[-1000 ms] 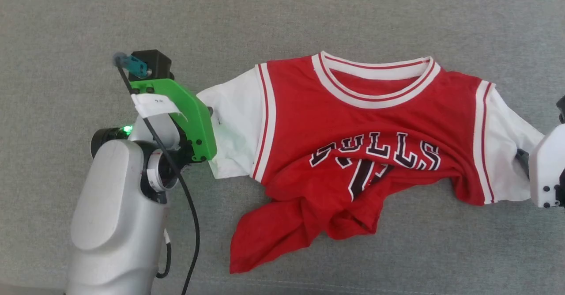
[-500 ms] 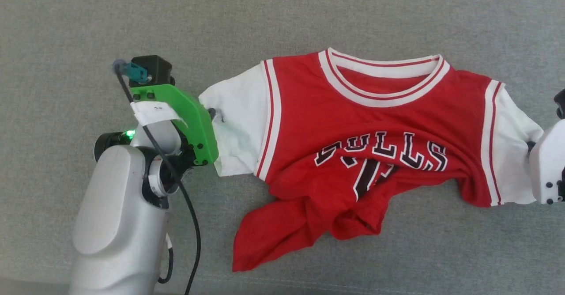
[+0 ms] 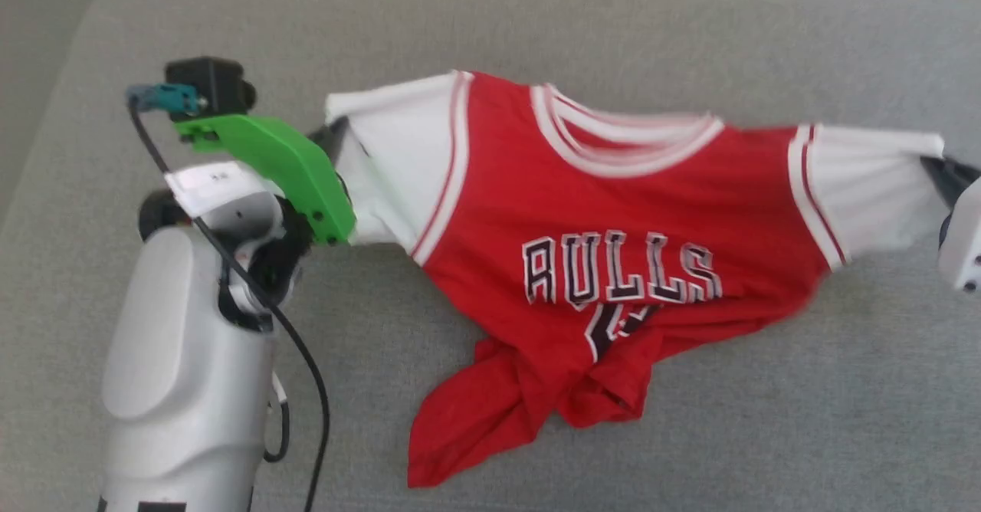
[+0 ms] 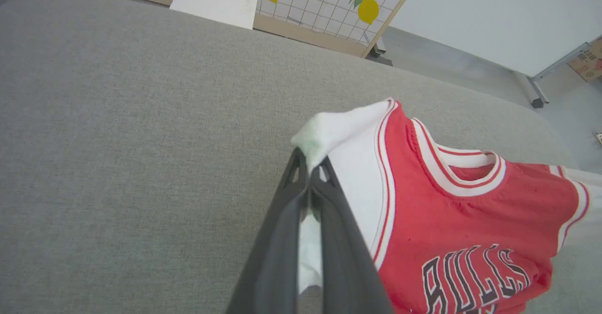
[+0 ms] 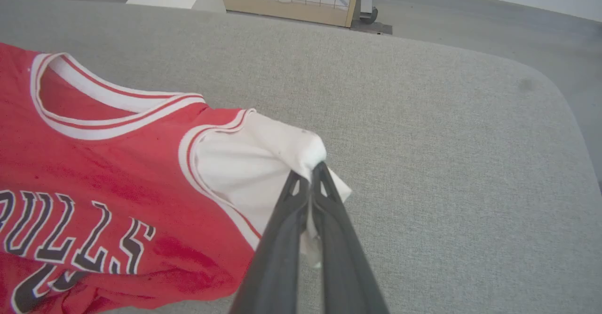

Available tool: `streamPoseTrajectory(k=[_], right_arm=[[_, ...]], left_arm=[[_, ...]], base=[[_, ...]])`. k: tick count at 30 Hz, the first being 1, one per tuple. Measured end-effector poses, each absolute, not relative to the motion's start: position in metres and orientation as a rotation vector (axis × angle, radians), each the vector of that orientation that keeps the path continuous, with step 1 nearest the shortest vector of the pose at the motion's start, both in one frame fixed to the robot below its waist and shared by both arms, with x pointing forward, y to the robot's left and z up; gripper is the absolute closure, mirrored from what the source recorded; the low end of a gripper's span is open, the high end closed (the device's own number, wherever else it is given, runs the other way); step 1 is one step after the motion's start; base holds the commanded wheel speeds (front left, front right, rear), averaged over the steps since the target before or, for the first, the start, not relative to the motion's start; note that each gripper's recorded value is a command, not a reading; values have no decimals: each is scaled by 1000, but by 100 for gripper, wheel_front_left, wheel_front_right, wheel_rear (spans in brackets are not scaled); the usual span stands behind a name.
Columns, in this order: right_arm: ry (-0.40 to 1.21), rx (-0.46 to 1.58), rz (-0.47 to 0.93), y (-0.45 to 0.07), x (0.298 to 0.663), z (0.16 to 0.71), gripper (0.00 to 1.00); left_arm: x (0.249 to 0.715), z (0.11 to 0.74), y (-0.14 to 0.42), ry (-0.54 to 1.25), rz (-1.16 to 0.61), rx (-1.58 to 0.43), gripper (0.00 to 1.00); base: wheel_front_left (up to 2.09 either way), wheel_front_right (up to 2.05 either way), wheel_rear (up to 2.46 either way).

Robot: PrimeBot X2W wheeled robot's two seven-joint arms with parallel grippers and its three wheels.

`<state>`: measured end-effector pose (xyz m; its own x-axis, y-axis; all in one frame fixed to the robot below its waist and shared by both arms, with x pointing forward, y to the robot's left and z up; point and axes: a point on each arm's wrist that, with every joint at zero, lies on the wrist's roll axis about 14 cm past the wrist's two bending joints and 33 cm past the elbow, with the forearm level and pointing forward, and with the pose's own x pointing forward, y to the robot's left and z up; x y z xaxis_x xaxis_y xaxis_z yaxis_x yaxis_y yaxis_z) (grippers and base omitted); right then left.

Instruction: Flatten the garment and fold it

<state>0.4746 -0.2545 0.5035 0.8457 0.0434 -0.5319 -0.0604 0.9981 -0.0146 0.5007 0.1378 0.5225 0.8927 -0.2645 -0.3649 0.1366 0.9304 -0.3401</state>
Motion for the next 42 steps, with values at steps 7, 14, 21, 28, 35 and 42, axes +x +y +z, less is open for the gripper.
streamPoseTrajectory(k=[7,14,21,28,35,42], right_arm=[[271,72,107,-240,479,607,100],[-19,124,148,-235,464,715,100],[-202,174,170,-233,446,781,100],[-202,189,168,-232,459,788,100],[-191,164,142,-228,502,795,100],[-212,209,117,-223,564,809,100]], left_arm=[[503,613,147,172,-213,-300,100],[490,710,160,-80,-202,-290,100],[474,772,174,-236,-180,-279,100],[489,772,190,-216,-129,-251,100],[529,773,197,-195,-83,-193,100],[580,794,200,-258,-25,-141,100]], base=[[0,0,0],[0,0,0],[0,0,0],[0,0,0],[0,0,0],[0,0,0]])
